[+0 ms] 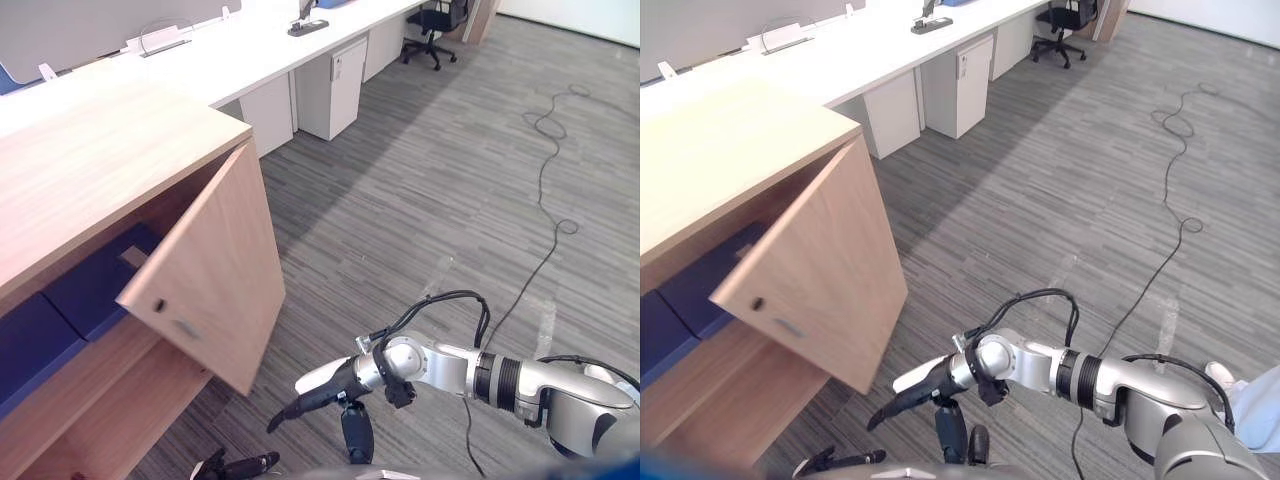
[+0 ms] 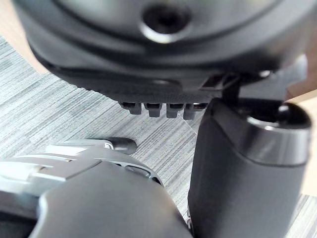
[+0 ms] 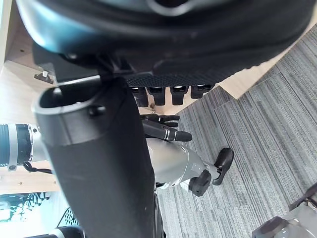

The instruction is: Walk over to the cabinet, pick up the folder, carry it to the office cabinet, place the folder inside the office cabinet, then close the office cabinet door

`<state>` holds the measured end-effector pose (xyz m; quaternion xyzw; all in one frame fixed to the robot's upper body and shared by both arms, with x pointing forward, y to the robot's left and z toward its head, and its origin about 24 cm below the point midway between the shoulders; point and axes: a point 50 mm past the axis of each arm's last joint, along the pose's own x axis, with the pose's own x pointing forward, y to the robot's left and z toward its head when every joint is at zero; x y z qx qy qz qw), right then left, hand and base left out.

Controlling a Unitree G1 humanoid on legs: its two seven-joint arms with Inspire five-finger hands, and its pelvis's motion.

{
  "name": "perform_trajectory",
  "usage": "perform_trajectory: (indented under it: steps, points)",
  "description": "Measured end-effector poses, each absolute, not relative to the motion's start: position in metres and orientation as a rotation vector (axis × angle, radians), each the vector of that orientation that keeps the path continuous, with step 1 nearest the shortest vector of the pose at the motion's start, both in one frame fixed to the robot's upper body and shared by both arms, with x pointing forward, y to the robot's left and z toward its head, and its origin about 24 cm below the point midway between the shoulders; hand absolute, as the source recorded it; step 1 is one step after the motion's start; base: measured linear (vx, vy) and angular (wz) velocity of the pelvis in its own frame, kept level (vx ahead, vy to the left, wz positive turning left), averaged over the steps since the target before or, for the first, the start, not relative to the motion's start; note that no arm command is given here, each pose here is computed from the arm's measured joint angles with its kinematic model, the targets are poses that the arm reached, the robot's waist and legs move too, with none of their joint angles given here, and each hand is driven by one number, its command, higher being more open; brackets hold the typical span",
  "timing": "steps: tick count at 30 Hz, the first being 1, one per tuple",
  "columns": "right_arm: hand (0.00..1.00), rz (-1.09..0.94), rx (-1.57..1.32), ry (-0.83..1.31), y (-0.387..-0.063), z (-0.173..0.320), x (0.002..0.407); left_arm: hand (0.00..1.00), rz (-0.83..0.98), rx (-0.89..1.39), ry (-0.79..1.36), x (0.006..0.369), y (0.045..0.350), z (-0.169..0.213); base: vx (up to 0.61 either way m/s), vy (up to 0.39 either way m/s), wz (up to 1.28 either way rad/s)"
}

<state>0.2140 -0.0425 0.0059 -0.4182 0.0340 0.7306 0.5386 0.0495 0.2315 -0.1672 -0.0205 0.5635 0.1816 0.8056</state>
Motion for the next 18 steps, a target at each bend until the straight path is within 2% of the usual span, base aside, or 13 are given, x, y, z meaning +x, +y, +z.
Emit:
perform_trajectory:
  steps: [7, 11, 14, 18]
  points:
    - [1.00, 1.564, -0.987, 0.139, -0.039, -0.017, 0.228, 1.00, 0.486, -0.106, 1.223, 0.044, 0.235, -0.168, -0.05, 0.033, 0.15]
    - [1.00, 1.350, -0.988, 0.343, -0.052, -0.065, 0.228, 1.00, 0.507, -0.163, 1.211, 0.049, 0.223, -0.170, -0.05, 0.064, 0.87]
    - [1.00, 1.219, -0.924, 0.512, -0.073, -0.096, 0.210, 1.00, 0.504, -0.161, 1.207, 0.052, 0.222, -0.170, -0.06, 0.018, 2.06]
    - [1.00, 0.954, -0.742, 0.786, -0.099, -0.132, 0.178, 1.00, 0.540, -0.117, 1.165, 0.060, 0.240, -0.164, 0.03, -0.147, 2.61]
